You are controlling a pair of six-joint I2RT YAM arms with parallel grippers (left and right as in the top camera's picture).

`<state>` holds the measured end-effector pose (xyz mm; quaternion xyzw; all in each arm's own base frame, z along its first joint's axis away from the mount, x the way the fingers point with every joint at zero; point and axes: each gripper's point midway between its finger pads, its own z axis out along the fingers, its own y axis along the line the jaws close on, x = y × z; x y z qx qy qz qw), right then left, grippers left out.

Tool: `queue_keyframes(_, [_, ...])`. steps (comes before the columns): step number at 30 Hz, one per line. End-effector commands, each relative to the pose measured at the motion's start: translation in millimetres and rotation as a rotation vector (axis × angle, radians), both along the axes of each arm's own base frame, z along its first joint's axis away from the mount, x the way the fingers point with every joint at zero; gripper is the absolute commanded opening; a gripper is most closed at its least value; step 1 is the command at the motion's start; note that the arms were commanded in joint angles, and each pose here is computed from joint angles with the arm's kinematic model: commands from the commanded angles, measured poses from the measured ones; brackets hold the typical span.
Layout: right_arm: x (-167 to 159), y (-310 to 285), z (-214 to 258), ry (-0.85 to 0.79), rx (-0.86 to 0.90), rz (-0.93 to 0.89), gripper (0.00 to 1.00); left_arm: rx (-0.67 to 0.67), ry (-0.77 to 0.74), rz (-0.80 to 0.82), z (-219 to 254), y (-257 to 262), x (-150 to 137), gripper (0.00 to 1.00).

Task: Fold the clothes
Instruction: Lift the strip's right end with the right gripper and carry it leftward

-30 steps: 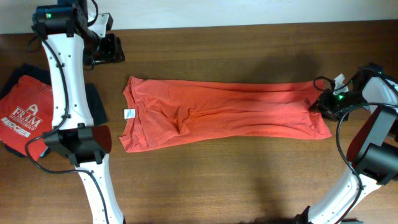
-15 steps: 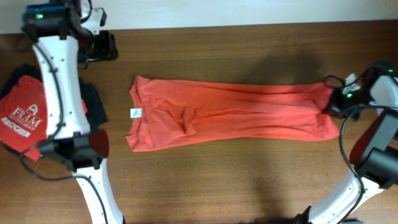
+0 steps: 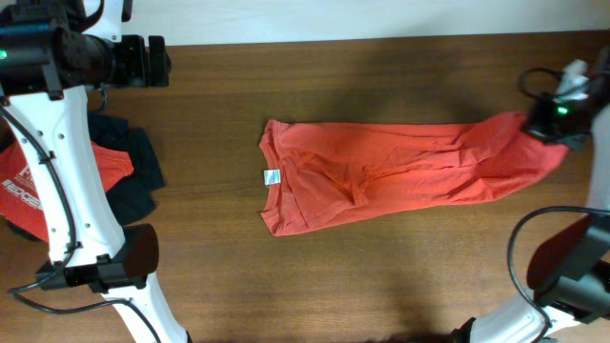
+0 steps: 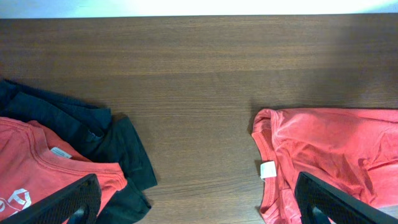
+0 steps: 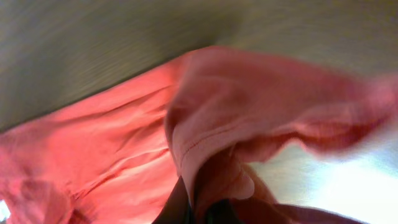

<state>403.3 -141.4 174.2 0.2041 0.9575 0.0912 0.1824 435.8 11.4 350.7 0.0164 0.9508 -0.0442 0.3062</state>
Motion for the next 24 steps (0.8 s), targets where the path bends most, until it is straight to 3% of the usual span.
queue_keyframes(1, [12.7, 54.9, 2.3, 0.009, -0.005, 0.123, 0.04, 0.013, 0.004, 0.001, -2.6, 4.2, 1.9, 0.99])
queue_keyframes(10, [13.7, 178.9, -36.8, 0.135, -0.081, 0.392, 0.04, 0.013, 0.004, -0.001, -2.7, 3.4, 1.8, 0.99])
queue_keyframes(16, [4.5, 221.7, -80.5, 0.24, -0.077, 0.47, 0.06, 0.013, 0.004, -0.001, -2.7, 3.4, 1.8, 0.99])
queue_keyframes(18, [3.1, 231.5, -85.5, 0.249, -0.079, 0.494, 0.11, 0.013, 0.004, -0.001, -2.7, 3.4, 1.8, 0.99])
queue_keyframes(20, [4.5, 237.7, -85.1, 0.237, -0.083, 0.508, 0.28, 0.013, 0.004, -0.001, -2.7, 3.4, 1.8, 0.99])
queue_keyframes(22, [7.6, 241.4, -81.1, 0.218, -0.085, 0.514, 0.53, 0.013, 0.004, -0.001, -2.7, 3.4, 1.8, 0.99])
queue_keyframes(24, [10.1, 236.3, -78.0, 0.21, -0.084, 0.501, 0.62, 0.013, 0.004, -0.001, -2.7, 3.3, 1.8, 0.99])
